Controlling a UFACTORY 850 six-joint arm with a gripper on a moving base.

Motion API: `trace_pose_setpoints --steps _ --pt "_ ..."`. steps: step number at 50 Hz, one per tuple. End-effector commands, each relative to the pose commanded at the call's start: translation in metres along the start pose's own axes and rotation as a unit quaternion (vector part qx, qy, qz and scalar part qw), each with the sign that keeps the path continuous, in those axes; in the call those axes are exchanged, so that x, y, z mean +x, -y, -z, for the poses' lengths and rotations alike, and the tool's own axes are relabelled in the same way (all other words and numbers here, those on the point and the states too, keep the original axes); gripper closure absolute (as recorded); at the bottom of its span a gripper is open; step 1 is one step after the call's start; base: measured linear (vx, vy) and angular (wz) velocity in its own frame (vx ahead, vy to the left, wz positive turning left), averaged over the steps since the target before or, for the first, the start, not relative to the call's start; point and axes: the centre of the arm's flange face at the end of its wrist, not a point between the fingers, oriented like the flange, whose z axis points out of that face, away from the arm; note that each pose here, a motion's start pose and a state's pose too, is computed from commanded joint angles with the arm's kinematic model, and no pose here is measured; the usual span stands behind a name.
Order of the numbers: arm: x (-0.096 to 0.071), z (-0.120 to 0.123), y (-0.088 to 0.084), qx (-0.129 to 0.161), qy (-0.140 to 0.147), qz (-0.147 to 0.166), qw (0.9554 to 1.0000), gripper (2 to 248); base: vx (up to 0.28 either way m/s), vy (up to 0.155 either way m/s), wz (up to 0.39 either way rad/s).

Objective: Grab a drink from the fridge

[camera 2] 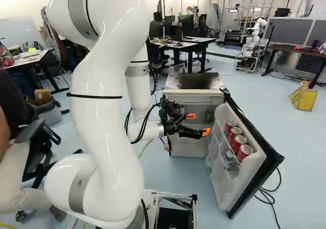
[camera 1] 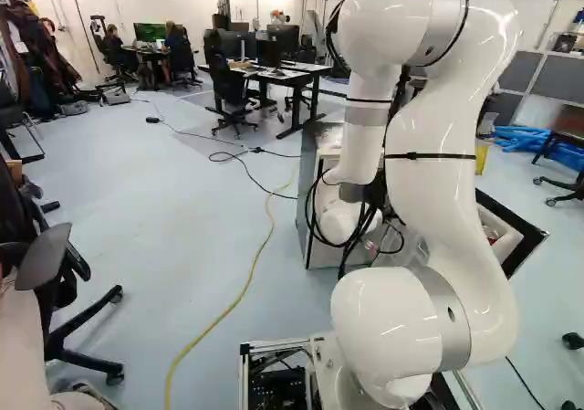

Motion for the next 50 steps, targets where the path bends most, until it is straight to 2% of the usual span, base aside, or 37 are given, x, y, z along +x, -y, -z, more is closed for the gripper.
trace_pose_setpoints --steps 11,26,43,50 --pt "-0.009 -0.01 0.017 -0.025 -0.001 -0.002 0.9997 3 0.0 0.0 0.0" --pt "-0.008 -0.025 0.038 -0.063 -0.009 -0.023 0.9977 3 0.0 0.0 0.0" --pt "-0.004 -0.053 0.059 -0.117 -0.01 -0.058 0.9914 3 0.0 0.0 0.0" --pt "-0.005 -0.059 0.062 -0.134 -0.004 -0.067 0.9888 3 0.0 0.0 0.0"
